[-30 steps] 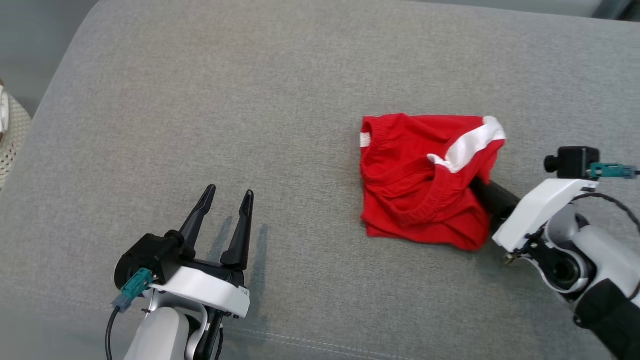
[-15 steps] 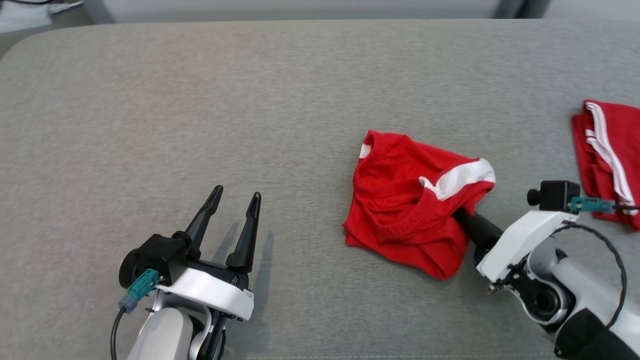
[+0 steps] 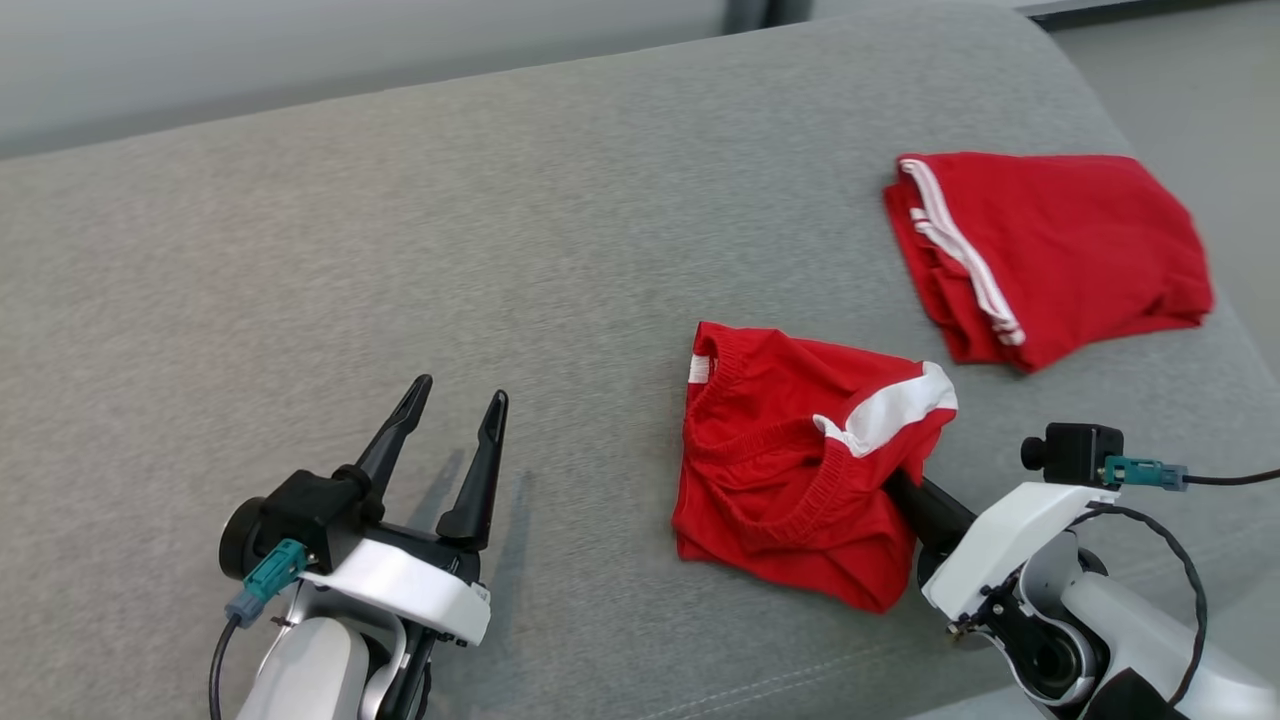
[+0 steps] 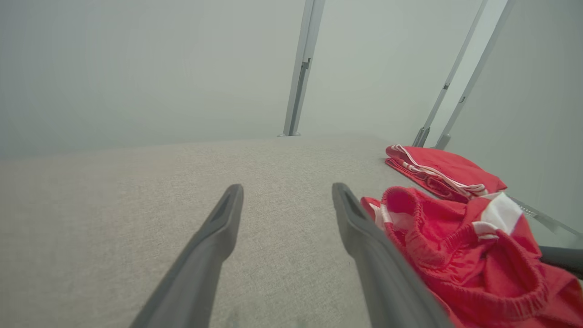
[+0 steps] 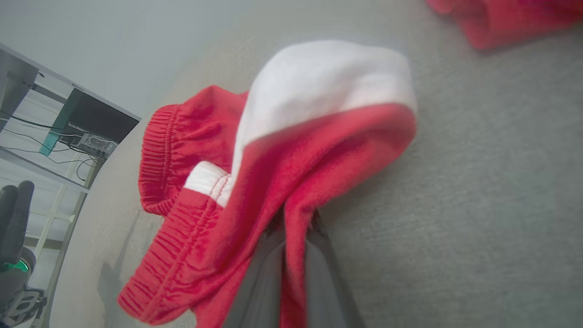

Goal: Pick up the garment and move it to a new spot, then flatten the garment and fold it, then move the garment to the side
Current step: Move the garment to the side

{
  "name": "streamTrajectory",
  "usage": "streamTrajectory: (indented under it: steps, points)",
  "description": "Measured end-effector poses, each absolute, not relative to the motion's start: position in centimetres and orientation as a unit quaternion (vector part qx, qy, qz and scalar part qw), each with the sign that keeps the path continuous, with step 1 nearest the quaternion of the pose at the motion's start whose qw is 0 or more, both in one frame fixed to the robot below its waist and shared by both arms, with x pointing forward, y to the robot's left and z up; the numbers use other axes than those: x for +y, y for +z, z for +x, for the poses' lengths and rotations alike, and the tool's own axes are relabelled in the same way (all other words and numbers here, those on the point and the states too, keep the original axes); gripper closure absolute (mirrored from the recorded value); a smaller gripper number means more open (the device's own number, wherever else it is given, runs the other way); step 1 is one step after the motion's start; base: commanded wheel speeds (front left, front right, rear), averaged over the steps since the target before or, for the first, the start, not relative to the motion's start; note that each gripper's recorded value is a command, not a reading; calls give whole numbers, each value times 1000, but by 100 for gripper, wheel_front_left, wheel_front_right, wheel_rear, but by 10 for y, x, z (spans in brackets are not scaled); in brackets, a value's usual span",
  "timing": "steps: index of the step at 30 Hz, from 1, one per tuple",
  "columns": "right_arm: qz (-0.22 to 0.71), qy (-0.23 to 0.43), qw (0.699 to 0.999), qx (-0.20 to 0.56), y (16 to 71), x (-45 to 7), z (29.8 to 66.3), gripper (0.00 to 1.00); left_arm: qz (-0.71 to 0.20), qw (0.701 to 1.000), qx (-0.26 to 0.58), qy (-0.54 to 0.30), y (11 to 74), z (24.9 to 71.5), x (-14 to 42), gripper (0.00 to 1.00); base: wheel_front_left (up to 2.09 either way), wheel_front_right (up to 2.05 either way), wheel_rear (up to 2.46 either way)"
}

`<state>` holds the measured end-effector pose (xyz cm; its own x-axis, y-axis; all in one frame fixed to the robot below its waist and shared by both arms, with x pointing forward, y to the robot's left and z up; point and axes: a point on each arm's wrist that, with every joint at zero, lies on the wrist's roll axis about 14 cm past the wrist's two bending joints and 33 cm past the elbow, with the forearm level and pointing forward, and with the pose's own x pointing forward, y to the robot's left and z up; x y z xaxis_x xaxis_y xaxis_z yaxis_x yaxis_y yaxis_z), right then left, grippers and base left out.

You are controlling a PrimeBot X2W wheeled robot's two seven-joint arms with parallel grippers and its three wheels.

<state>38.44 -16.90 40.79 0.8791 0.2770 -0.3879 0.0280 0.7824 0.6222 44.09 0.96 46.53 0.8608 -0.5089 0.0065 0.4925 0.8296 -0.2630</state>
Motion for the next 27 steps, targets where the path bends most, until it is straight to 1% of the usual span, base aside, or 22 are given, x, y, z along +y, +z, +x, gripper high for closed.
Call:
streamTrajectory:
  steps: [5, 8, 16, 19, 27]
  points:
    - [307, 47, 919, 242, 402, -186, 371, 100, -132, 948, 35, -288, 464, 440, -10, 0, 0, 0, 0]
    - [292, 44, 922, 250, 398, -191, 374, 100, -134, 945, 46, -295, 455, 440, -16, 0, 0, 0, 0]
    - [269, 45, 928, 255, 397, -202, 399, 100, -127, 948, 68, -282, 435, 443, -2, 0, 0, 0, 0]
    - [251, 51, 934, 248, 400, -205, 407, 100, -125, 949, 72, -280, 431, 444, 2, 0, 0, 0, 0]
    - [179, 49, 964, 191, 448, -240, 464, 100, -120, 945, 85, -293, 419, 442, -3, 0, 0, 0, 0]
